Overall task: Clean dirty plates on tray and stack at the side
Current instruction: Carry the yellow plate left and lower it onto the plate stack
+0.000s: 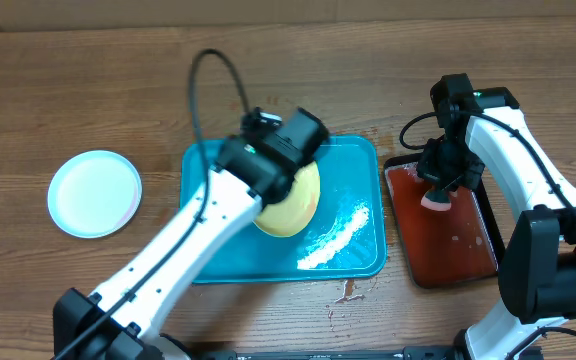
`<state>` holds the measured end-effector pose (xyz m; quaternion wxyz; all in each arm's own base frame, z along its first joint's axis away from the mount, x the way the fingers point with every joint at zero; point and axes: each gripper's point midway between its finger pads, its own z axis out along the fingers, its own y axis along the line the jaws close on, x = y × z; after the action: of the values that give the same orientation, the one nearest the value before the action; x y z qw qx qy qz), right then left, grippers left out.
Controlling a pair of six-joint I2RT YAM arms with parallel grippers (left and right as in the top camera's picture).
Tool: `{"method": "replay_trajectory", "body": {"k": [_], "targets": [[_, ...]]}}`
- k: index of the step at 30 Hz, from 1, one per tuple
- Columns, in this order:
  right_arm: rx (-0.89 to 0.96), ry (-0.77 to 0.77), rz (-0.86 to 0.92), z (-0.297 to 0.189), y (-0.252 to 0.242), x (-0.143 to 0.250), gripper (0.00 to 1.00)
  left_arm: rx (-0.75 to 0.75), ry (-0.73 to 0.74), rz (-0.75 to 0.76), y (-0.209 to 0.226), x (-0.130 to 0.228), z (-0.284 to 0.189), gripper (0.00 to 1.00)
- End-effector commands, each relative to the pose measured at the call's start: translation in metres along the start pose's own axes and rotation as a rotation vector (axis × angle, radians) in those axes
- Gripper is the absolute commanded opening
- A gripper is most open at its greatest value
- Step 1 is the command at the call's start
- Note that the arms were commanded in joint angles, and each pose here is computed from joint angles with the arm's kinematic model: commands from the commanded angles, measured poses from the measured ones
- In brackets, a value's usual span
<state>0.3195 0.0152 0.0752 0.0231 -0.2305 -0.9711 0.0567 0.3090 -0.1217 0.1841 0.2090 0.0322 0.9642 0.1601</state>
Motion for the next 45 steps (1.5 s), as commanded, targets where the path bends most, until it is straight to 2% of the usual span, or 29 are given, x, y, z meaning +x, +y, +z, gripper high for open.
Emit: {"method": "replay_trajectory", "body": {"k": [1, 8, 16, 21, 30, 38, 45], "targets": [[0.008, -0.005, 0.003, -0.001, -0.003, -0.001, 0.04, 0.145, 0.080, -0.199, 0.004, -0.005, 0.005, 0.05], [0.010, -0.003, 0.003, -0.001, -0.003, 0.000, 0.04, 0.261, 0.073, -0.479, 0.054, -0.016, 0.025, 0.05], [0.009, -0.002, 0.003, -0.001, -0.003, 0.000, 0.04, 0.343, 0.088, -0.895, 0.136, 0.041, 0.071, 0.05], [0.006, -0.001, 0.003, -0.001, -0.003, 0.000, 0.04, 0.259, 0.108, -1.167, 0.193, 0.082, 0.094, 0.05], [0.007, -0.001, 0.003, -0.001, -0.003, 0.000, 0.04, 0.123, 0.126, -1.537, 0.273, 0.135, 0.131, 0.04], [0.007, -0.001, 0.003, -0.001, -0.003, 0.000, 0.04, 0.125, 0.293, -1.595, 0.266, 0.164, 0.173, 0.04], [0.009, 0.003, 0.003, -0.001, -0.003, 0.001, 0.04, 0.146, 0.276, -1.595, 0.268, 0.159, 0.184, 0.04]]}}
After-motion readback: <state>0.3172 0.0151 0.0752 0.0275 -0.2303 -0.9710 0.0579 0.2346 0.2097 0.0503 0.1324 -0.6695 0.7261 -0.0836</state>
